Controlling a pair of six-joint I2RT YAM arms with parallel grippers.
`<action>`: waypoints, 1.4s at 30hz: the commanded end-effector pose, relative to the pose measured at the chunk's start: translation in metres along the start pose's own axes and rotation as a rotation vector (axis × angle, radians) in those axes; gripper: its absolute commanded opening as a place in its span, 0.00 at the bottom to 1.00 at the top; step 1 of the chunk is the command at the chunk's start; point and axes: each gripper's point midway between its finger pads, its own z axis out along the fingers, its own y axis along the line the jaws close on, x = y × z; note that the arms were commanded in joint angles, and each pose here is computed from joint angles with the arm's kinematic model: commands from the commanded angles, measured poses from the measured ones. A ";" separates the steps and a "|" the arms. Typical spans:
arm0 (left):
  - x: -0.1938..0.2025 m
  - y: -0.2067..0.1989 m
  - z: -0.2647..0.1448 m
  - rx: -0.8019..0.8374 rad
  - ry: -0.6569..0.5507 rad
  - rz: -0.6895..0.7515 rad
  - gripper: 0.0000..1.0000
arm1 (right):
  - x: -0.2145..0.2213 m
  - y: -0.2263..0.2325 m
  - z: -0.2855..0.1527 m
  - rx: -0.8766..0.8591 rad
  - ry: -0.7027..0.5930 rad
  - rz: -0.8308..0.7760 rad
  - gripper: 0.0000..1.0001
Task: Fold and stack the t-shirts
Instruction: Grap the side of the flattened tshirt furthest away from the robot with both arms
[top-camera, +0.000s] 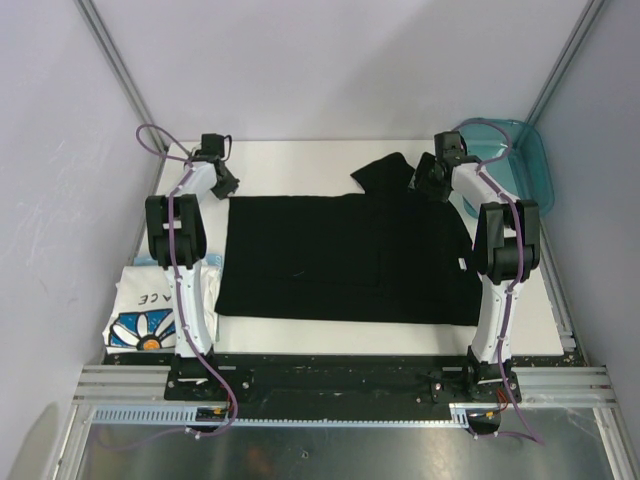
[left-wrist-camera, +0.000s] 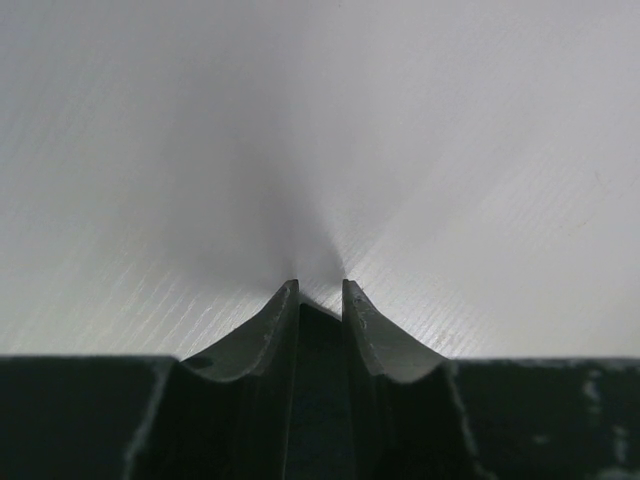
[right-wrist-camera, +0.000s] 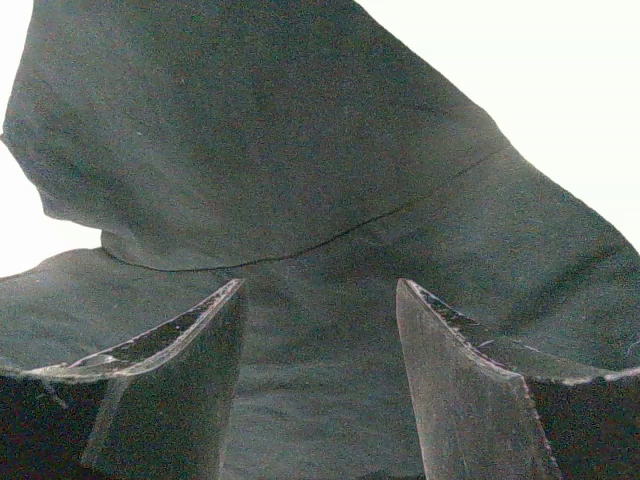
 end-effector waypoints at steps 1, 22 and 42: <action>0.021 0.014 -0.007 -0.048 0.064 0.059 0.30 | -0.011 0.004 -0.009 -0.025 -0.028 -0.011 0.65; 0.036 0.010 -0.016 -0.064 0.077 0.118 0.28 | -0.008 0.000 -0.010 -0.034 -0.026 -0.002 0.64; 0.015 -0.009 -0.019 -0.023 0.019 0.109 0.00 | -0.059 0.024 0.039 -0.051 -0.089 -0.108 0.66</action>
